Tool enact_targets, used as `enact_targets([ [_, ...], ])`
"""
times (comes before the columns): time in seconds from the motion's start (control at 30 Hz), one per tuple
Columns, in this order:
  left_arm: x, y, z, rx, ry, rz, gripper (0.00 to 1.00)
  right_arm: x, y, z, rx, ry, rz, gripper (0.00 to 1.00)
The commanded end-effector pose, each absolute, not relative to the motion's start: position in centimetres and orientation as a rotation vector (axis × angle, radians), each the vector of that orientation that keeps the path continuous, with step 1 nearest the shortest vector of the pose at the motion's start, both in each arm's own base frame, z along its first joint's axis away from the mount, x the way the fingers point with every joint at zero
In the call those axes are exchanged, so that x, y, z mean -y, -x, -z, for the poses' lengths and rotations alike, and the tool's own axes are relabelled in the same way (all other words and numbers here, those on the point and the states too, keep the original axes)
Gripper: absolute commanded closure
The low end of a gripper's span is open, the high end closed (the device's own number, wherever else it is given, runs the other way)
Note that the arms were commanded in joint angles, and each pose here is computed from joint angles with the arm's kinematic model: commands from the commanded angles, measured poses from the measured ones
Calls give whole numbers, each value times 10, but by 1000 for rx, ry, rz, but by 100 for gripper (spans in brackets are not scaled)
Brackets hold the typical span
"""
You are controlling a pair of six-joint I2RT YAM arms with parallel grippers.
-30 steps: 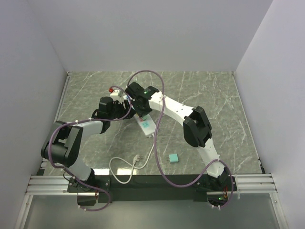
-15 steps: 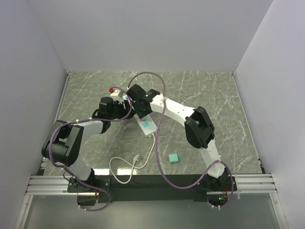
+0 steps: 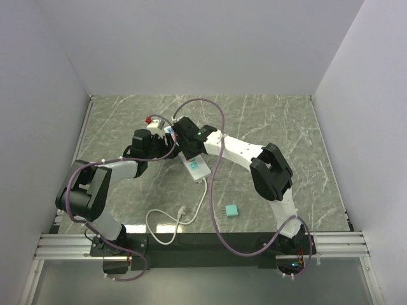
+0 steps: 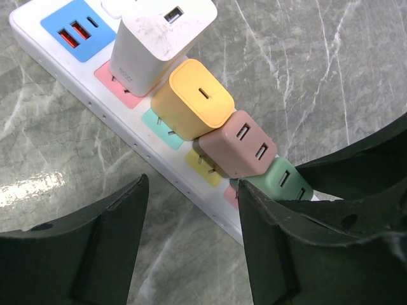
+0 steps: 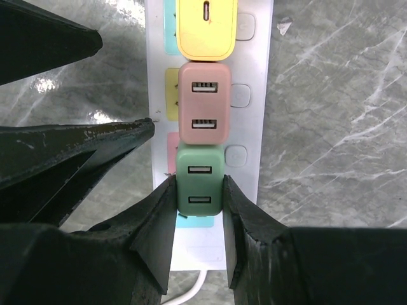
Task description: Insert the plug
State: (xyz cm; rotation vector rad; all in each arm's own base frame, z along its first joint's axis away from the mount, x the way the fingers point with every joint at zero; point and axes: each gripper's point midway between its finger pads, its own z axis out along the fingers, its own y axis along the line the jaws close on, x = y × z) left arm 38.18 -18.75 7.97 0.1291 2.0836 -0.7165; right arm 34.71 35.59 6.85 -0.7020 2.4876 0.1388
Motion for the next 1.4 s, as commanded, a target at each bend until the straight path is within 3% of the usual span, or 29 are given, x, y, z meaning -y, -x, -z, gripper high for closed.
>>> enact_targets([
  [0.0,189,-392,-96,-2025,-134,708,36,-318,-269,35,-2834,850,-18,100],
  [0.43,187,-391,-95,-2025,-129,699,36,-307,-273,48,-2856,812,-13,100],
  [0.9,183,-393,-96,-2018,-112,680,38,-324,-295,13,-2744,751,-108,100],
  [1.07,182,-395,-93,-2027,-101,669,46,-329,-306,-7,-2675,710,-126,81],
  [1.3,180,-395,-97,-2015,-87,661,41,-344,-315,-38,-2556,678,-251,51],
  [1.37,177,-396,-96,-2018,-71,644,39,-346,-314,-43,-2536,685,-275,47],
])
